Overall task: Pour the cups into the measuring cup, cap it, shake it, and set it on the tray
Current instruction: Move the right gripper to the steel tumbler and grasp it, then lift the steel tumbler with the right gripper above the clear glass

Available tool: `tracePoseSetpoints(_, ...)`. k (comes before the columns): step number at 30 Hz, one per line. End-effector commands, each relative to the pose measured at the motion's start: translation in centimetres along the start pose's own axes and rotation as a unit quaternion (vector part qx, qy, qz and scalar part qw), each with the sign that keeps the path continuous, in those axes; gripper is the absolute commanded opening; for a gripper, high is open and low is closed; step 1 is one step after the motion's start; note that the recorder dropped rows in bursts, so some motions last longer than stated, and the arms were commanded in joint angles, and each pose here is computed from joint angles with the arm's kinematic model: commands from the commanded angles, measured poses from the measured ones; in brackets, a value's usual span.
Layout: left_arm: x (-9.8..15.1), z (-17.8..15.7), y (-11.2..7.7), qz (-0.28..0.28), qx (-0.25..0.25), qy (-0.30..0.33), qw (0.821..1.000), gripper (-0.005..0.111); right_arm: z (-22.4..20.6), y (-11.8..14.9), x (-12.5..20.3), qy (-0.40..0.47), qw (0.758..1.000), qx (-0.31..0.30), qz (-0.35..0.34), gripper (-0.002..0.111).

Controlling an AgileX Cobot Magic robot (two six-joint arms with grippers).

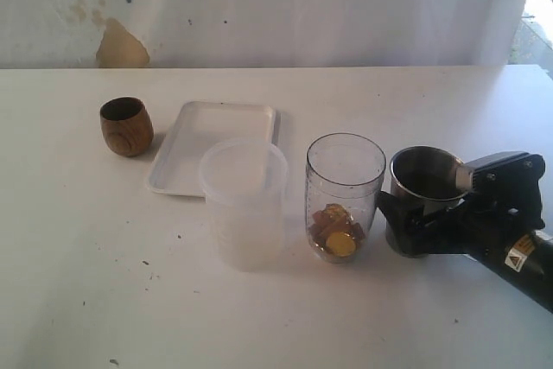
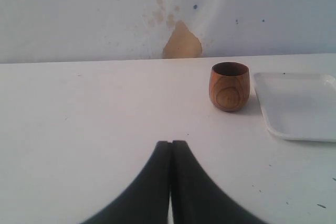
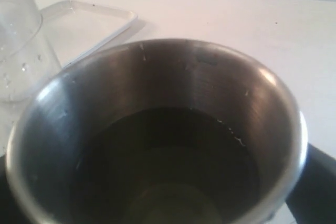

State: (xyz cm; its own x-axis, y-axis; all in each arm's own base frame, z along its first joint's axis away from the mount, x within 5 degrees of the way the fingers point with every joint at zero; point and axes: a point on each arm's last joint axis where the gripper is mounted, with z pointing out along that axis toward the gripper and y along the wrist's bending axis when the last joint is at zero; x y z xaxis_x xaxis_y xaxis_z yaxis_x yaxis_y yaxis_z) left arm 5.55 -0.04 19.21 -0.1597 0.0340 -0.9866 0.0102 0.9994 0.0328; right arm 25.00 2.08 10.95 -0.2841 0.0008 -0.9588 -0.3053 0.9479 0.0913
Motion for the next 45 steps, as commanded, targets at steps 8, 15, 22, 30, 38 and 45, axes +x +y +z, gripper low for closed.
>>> tracePoseSetpoints(8,0.0,0.0,0.0,-0.001,0.000,-0.006,1.000,0.000,0.1,-0.1,-0.2,-0.009,1.000,0.003,0.005,0.102)
tracePoseSetpoints(15,0.0,0.0,0.0,-0.001,0.000,-0.006,1.000,0.000,0.1,-0.2,-0.2,-0.010,1.000,0.011,0.005,0.072)
tracePoseSetpoints(22,0.0,0.0,0.0,-0.001,0.000,-0.006,1.000,0.000,0.1,-0.2,-0.2,-0.010,1.000,0.010,0.004,0.007)
tracePoseSetpoints(30,0.0,0.0,0.0,-0.001,0.000,-0.006,1.000,0.000,0.2,-0.2,-0.2,-0.011,1.000,0.011,0.004,0.000)
tracePoseSetpoints(38,0.0,0.0,0.0,-0.001,0.000,-0.006,1.000,0.000,1.2,-0.4,-2.9,-0.064,0.998,-0.003,-0.022,0.000)
tracePoseSetpoints(45,0.0,0.0,0.0,-0.001,0.000,-0.006,1.000,0.000,2.2,-0.9,-6.0,-0.104,0.995,-0.002,-0.010,0.000)
